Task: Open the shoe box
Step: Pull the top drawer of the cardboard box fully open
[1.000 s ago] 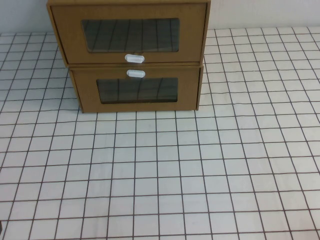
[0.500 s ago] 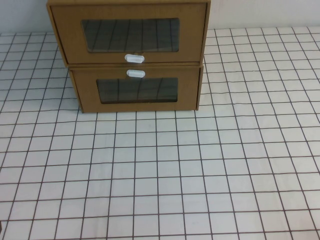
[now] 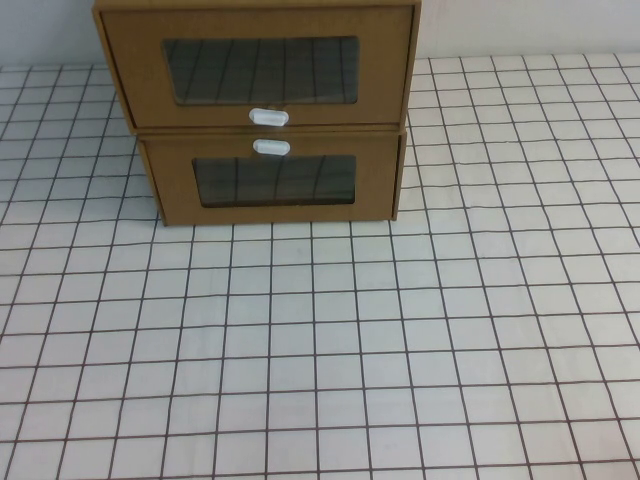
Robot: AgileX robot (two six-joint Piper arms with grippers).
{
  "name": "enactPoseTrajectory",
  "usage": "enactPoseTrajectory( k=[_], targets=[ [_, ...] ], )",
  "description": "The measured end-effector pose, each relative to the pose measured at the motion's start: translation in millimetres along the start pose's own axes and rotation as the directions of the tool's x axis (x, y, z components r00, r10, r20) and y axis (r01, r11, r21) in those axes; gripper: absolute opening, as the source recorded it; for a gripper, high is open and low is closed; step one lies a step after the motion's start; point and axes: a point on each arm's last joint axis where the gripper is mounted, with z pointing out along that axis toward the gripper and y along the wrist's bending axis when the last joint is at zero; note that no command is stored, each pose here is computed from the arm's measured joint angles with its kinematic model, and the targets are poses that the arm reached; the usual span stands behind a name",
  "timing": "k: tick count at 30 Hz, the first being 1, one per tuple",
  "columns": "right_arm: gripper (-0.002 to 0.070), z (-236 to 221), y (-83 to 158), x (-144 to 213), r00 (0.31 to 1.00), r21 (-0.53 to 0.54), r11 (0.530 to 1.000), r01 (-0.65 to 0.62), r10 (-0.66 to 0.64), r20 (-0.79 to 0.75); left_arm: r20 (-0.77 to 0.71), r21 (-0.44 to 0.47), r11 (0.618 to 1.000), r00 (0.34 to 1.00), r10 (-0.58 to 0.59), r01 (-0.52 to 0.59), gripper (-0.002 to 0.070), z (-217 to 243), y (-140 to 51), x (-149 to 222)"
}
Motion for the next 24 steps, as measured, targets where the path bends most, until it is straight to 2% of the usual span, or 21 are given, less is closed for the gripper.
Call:
enactPoseTrajectory(
  k=[7, 9, 13, 18, 22, 24],
  targets=[
    [-0.0014, 0.0, 0.0, 0.0, 1.000, 0.000, 1.000, 0.000, 0.000, 0.000, 0.129, 0.006, 0.999, 0.991, -0.032, 0.032, -0.0004, -0.7, -0.2, -11.7],
    [-0.0014, 0.0, 0.0, 0.0, 1.000, 0.000, 1.000, 0.000, 0.000, 0.000, 0.095, 0.013, 0.999, 0.995, -0.034, 0.033, -0.0004, -1.2, -2.9, -13.3],
    [-0.0014, 0.0, 0.0, 0.0, 1.000, 0.000, 1.000, 0.000, 0.000, 0.000, -0.083, 0.014, 1.000, 0.997, -0.012, 0.013, -0.0004, 5.7, -19.2, -36.6],
    [-0.0013, 0.0, 0.0, 0.0, 1.000, 0.000, 1.000, 0.000, 0.000, 0.000, -0.278, 0.053, 0.990, 0.951, 0.137, -0.127, -0.0004, 39.2, -48.1, -94.1],
    [-0.0013, 0.0, 0.0, 0.0, 1.000, 0.000, 1.000, 0.000, 0.000, 0.000, -0.341, 0.149, 0.958, 0.896, 0.283, -0.246, -0.0004, 89.2, -71.5, -143.9],
    [-0.0014, 0.0, 0.0, 0.0, 1.000, 0.000, 1.000, 0.000, 0.000, 0.000, -0.362, 0.203, 0.941, 0.873, 0.328, -0.269, -0.0004, 120.4, -81.7, -163.7]
  ],
)
